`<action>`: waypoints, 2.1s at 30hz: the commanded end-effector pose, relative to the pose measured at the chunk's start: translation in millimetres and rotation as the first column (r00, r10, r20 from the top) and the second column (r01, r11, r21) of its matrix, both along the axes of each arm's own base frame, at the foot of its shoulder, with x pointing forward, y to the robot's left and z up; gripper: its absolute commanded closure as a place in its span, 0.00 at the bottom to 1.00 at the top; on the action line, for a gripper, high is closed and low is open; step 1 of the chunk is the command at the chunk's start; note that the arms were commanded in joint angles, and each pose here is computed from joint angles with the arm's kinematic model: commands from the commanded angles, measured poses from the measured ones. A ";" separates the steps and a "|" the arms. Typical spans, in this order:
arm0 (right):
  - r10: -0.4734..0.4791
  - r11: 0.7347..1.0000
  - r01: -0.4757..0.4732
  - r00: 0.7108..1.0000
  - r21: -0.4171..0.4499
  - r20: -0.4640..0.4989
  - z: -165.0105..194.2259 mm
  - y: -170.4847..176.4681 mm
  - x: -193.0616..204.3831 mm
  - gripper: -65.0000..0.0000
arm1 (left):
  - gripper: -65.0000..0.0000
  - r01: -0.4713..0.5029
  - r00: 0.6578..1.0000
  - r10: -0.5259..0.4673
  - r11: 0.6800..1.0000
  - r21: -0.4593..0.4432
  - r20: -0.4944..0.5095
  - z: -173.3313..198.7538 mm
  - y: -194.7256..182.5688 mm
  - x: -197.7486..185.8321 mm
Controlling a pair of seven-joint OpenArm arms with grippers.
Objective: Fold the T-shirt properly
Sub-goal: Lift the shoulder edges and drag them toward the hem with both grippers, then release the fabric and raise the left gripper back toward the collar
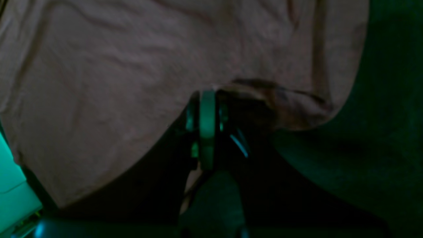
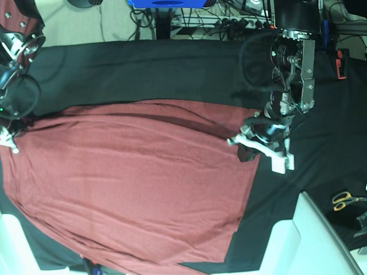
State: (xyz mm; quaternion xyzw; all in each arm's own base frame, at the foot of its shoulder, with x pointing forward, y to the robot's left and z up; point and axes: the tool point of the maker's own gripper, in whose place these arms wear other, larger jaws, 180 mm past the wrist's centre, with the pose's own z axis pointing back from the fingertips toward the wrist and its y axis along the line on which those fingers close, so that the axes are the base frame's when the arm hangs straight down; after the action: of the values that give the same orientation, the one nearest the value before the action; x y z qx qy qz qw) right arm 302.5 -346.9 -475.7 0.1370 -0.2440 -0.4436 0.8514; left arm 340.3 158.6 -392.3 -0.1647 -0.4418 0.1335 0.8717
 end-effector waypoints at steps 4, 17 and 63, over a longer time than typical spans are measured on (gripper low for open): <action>-0.017 0.999 0.019 0.999 -0.036 0.042 17.3 -21.6 10.6 1.00 | 1.00 -0.118 0.989 0.121 0.992 -0.034 0.082 23.6 29.2 16.3; 0.072 0.995 -0.068 0.996 -0.073 0.048 28.3 -10.0 34.4 1.00 | 1.00 -0.079 0.996 0.081 0.995 -0.060 0.041 7.0 6.2 30.7; -0.189 0.981 0.191 0.956 0.010 0.224 2.7 -53.8 -22.0 0.39 | 0.60 0.010 1.000 -0.010 0.999 0.049 -0.008 0.0 29.1 -71.2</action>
State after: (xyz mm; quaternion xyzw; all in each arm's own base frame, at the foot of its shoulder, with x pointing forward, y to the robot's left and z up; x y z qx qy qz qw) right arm 274.8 -389.2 -483.5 0.1641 -0.3390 -0.5054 0.7764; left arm 259.9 186.4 -405.8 -0.1410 -0.4180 0.1231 0.8890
